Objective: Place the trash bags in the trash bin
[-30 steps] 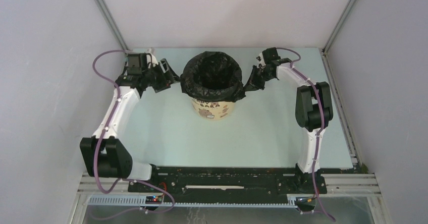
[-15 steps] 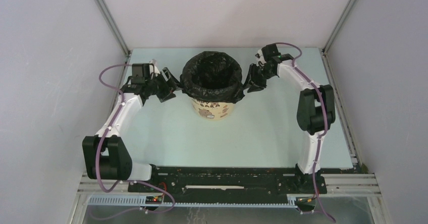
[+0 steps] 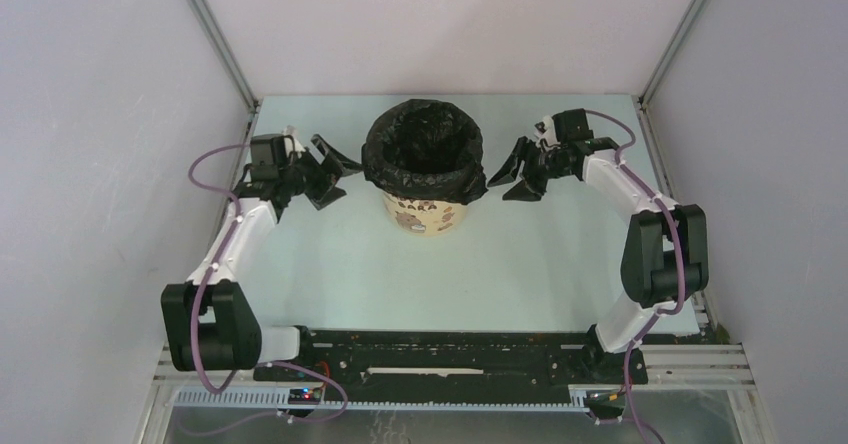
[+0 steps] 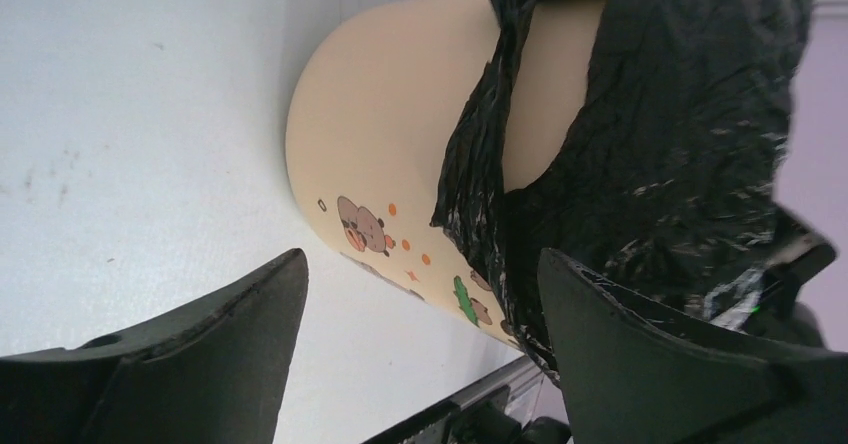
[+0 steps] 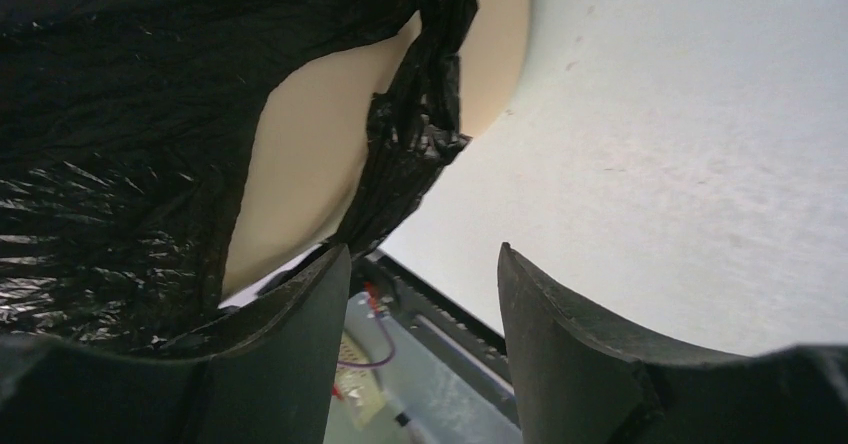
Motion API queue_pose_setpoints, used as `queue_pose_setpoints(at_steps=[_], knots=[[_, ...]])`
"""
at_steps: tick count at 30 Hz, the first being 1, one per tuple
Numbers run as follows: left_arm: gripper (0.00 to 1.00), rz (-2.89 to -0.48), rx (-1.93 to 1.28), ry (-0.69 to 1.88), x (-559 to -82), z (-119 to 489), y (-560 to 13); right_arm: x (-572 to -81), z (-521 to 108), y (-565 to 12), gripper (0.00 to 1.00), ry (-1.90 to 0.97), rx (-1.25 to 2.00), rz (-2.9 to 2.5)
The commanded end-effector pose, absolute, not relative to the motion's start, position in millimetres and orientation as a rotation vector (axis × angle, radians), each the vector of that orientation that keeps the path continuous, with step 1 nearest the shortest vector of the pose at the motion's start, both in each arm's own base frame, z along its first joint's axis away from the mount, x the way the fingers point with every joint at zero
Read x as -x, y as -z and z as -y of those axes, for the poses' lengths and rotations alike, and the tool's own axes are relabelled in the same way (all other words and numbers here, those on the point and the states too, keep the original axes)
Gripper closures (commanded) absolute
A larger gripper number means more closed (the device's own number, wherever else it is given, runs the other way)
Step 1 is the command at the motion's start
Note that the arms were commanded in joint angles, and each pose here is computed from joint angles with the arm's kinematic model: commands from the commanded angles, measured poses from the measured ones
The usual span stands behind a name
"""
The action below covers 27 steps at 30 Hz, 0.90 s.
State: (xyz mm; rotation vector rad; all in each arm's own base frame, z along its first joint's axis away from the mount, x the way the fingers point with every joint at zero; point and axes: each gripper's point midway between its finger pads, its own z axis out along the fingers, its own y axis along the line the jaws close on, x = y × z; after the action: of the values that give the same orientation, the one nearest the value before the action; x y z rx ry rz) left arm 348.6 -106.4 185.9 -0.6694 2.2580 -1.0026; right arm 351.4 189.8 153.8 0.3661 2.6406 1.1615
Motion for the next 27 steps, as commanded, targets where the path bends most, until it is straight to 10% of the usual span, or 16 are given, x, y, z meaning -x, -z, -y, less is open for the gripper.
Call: queue_pose_setpoints(at_steps=[1, 12, 27], knots=[[0.09, -2.163, 0.726, 1.035, -359, 92, -206, -360, -217, -185, 0.34, -1.387, -0.359, -2.522], [0.11, -2.15, 0.711, 1.223, -405, 127, -202, -352, -231, -151, 0.34, -1.434, -0.441, -2.604], [0.71, -2.319, 0.748, 1.206, -377, 148, -128, -360, -236, -108, 0.71, -1.412, -0.488, -2.649]])
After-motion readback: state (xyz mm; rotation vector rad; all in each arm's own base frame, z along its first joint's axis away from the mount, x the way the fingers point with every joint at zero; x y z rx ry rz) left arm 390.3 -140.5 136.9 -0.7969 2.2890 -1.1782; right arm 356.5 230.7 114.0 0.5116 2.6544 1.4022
